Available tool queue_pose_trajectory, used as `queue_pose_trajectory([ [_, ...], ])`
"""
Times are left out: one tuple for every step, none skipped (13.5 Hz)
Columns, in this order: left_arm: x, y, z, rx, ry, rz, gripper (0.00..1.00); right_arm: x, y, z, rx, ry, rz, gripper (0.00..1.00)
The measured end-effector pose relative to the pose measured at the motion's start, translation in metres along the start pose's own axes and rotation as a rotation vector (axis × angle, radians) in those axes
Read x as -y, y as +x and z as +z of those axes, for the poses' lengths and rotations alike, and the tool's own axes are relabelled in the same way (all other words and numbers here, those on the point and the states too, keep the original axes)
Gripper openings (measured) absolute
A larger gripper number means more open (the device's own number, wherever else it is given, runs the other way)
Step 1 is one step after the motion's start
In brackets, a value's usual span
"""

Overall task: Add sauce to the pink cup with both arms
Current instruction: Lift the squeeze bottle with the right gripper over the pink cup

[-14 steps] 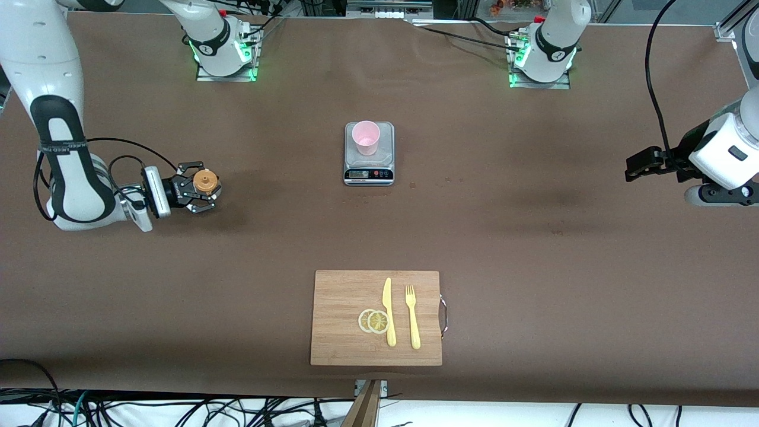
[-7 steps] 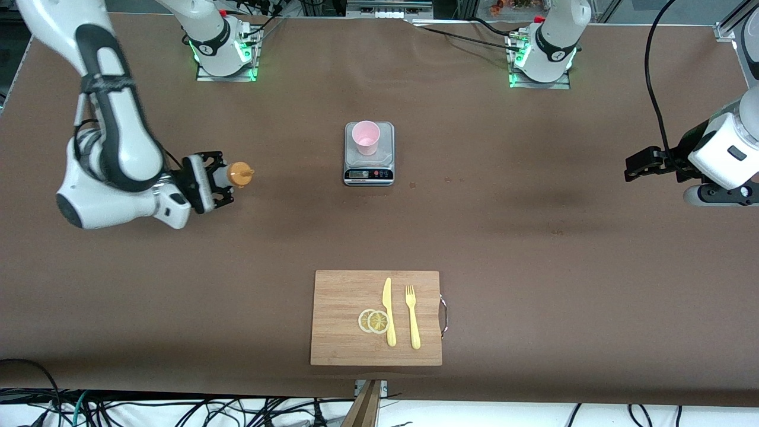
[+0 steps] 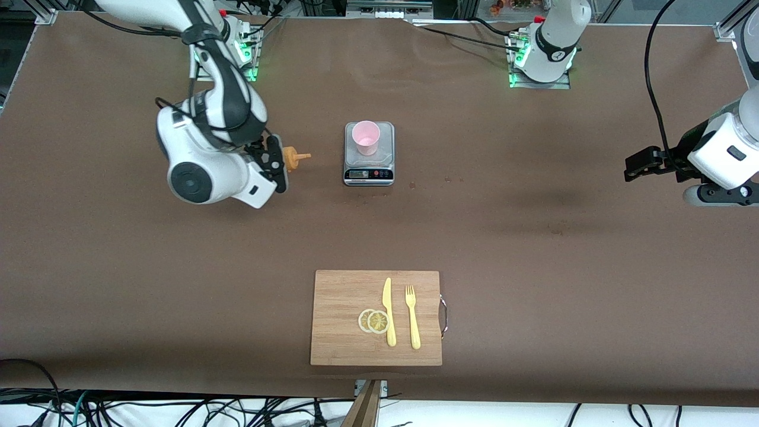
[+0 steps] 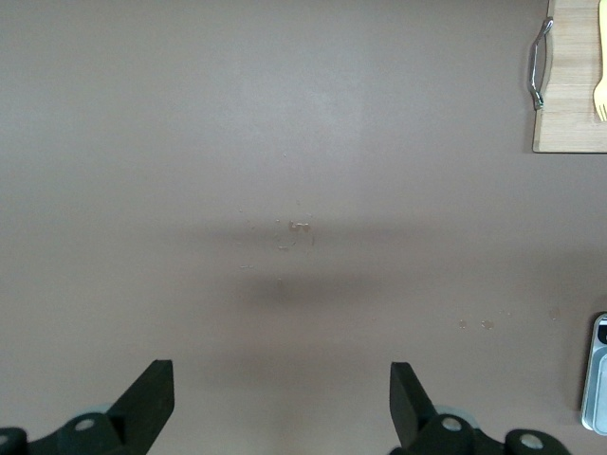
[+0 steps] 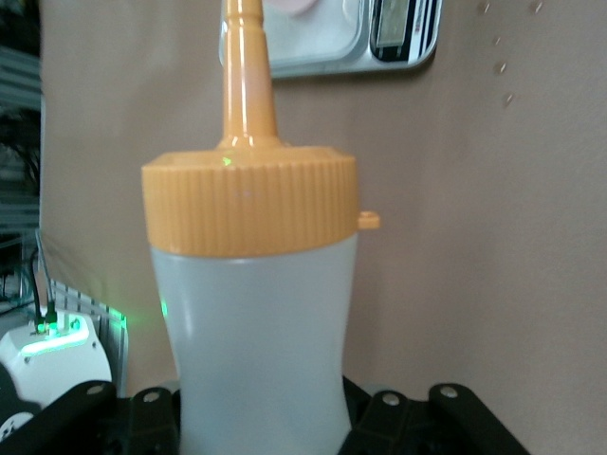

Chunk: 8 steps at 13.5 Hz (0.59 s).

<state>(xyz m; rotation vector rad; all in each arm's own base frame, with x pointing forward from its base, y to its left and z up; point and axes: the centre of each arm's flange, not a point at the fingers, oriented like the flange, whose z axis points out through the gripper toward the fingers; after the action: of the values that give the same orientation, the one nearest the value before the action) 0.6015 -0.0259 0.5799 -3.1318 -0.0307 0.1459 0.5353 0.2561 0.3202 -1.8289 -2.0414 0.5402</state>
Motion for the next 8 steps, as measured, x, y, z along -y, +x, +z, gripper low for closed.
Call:
queue_pose_trajectory([
  [0.000,0.000,0.000,0.000,0.000,0.000,1.00,0.005,0.017,0.005,0.053,-0.009,0.012,0.26],
  [0.000,0.000,0.000,0.000,0.000,0.000,1.00,0.010,0.034,0.010,0.100,-0.019,0.026,0.26],
  [0.000,0.000,0.000,0.000,0.000,0.000,1.00,0.016,0.050,0.014,0.136,-0.029,0.037,0.26],
  [0.000,0.000,0.000,0.000,0.000,0.000,1.00,0.020,0.061,0.018,0.159,-0.036,0.042,0.26],
  [0.000,0.000,0.000,0.000,0.000,0.000,1.00,0.023,0.070,0.022,0.172,-0.037,0.040,0.26],
  [0.000,0.000,0.000,0.000,0.000,0.000,1.00,0.026,0.079,0.026,0.182,-0.037,0.039,0.26],
  [0.000,0.000,0.000,0.000,0.000,0.001,1.00,0.029,0.087,0.029,0.192,-0.040,0.045,0.26],
  [-0.001,0.000,0.000,0.000,0.000,0.001,1.00,0.033,0.097,0.033,0.206,-0.044,0.054,0.26],
])
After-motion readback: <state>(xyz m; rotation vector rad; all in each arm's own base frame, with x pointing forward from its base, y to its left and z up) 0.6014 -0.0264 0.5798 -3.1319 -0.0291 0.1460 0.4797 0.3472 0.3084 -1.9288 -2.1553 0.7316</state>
